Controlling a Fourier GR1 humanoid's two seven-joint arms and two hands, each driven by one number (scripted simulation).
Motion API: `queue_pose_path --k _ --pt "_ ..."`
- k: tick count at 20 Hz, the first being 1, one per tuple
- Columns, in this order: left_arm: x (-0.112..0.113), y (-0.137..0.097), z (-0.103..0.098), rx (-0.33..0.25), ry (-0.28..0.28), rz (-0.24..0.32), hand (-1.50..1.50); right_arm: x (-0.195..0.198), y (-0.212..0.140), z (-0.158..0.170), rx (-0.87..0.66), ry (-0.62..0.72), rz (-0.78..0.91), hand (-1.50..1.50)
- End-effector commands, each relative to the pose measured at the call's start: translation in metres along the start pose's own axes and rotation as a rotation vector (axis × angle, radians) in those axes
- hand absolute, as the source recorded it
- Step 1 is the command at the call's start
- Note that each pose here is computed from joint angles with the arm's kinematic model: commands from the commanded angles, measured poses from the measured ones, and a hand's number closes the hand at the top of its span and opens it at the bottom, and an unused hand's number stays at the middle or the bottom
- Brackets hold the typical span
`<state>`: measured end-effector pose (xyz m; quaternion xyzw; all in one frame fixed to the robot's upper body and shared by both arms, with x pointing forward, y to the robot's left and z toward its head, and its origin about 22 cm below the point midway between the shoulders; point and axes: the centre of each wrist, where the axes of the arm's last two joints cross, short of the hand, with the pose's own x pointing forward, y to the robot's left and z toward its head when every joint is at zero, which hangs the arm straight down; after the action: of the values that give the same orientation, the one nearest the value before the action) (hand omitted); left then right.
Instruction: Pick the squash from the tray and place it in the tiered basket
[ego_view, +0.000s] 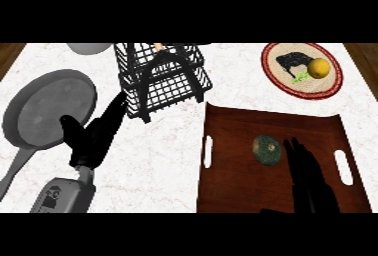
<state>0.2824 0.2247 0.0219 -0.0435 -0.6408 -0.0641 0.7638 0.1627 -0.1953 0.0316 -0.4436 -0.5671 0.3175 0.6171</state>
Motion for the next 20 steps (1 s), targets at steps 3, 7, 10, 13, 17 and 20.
queue_pose_path --k 3,7,10,13,17,20 --pt "-0.026 -0.005 0.003 -0.002 0.008 0.01 0.0 -0.024 -0.002 -0.012 -0.03 0.013 -0.022 -1.5" --pt "-0.008 -0.014 0.01 -0.001 0.001 -0.004 0.0 -0.013 0.015 -0.003 -0.031 -0.001 -0.029 -1.5" --pt "-0.017 0.0 0.0 -0.009 -0.001 0.003 0.0 -0.026 0.007 -0.007 -0.063 -0.016 -0.051 -1.5" --pt "-0.005 -0.004 0.009 -0.011 -0.006 -0.006 0.0 -0.006 0.038 -0.016 -0.023 0.002 -0.059 -1.5" --pt "-0.002 0.011 -0.005 -0.03 -0.003 -0.006 0.0 -0.007 0.047 -0.06 -0.005 0.024 -0.076 -1.5" --pt "-0.007 0.009 0.009 -0.017 0.017 -0.001 0.0 -0.031 0.04 -0.051 -0.013 0.019 -0.083 -1.5"
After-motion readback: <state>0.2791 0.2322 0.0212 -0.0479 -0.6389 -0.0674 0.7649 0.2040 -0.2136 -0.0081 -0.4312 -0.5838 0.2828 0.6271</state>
